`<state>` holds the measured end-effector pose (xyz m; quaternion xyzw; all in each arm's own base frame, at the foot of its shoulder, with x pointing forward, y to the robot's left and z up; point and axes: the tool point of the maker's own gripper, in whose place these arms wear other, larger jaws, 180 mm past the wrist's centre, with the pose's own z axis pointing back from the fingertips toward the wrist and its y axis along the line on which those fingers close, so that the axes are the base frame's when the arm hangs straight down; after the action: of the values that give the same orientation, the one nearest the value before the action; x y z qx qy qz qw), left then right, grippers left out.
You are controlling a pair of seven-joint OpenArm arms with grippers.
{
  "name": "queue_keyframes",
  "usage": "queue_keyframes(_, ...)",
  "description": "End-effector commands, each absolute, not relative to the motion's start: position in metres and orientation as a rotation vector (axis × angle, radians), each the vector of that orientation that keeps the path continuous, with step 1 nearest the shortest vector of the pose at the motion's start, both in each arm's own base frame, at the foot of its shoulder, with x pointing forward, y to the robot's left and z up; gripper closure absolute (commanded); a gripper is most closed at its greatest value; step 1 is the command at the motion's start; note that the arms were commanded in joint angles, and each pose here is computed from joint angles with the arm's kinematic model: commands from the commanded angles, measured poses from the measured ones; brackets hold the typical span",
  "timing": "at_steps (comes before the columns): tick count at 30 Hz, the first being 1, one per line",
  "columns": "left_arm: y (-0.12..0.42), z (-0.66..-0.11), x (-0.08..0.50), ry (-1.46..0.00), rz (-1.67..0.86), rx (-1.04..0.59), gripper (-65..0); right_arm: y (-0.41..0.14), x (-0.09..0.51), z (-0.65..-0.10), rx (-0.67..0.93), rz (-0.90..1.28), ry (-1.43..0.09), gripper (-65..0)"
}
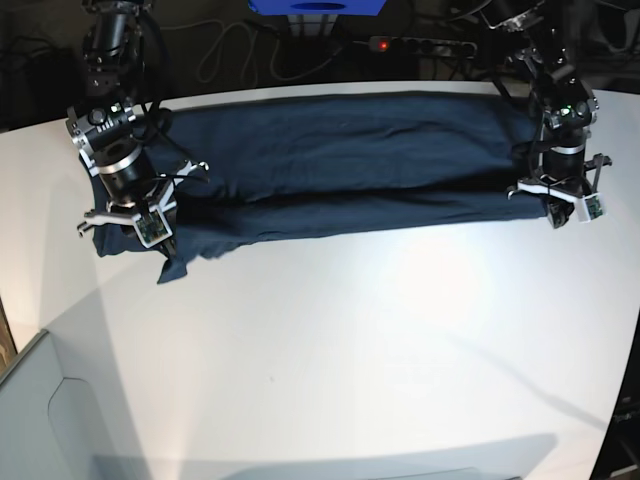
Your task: Fold the T-shirt properly
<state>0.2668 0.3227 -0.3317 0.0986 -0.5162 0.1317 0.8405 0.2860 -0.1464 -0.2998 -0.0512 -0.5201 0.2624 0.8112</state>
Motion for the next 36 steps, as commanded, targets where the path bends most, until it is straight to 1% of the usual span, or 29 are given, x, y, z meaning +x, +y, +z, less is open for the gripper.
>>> queue_keyframes(1, 0.326, -0.319, 0.272, -1.14, 0.27, 0.221, 0.0, -0.143, 0.287, -0.281, -0.109, 0.565, -1.179, -0.1)
queue_keyframes(10, 0.327, -0.322, 0.268, -1.133, 0.27, 0.222, 0.0, -0.14, 0.24, -0.307, -0.074, 0.574, -1.064, -0.1)
queue_keyframes(15, 0.327, -0.326, 0.263, -1.119, 0.267, 0.224, 0.0, -0.154, 0.223, -0.318, -0.094, 0.553, -1.008, -0.1)
queue_keyframes(21, 0.326, -0.329, 0.255, -1.1, 0.259, 0.23, 0.0, -0.166, 0.211, -0.316, -0.105, 0.536, -1.028, -0.1)
queue_keyframes(30, 0.324, -0.338, 0.245, -1.071, 0.257, 0.226, 0.0, -0.166, 0.202, -0.323, -0.093, 0.534, -1.004, -0.1)
queue_keyframes(36, 0.326, -0.342, 0.238, -1.051, 0.253, 0.233, 0.0, -0.177, 0.195, -0.325, -0.12, 0.522, -0.982, -0.1)
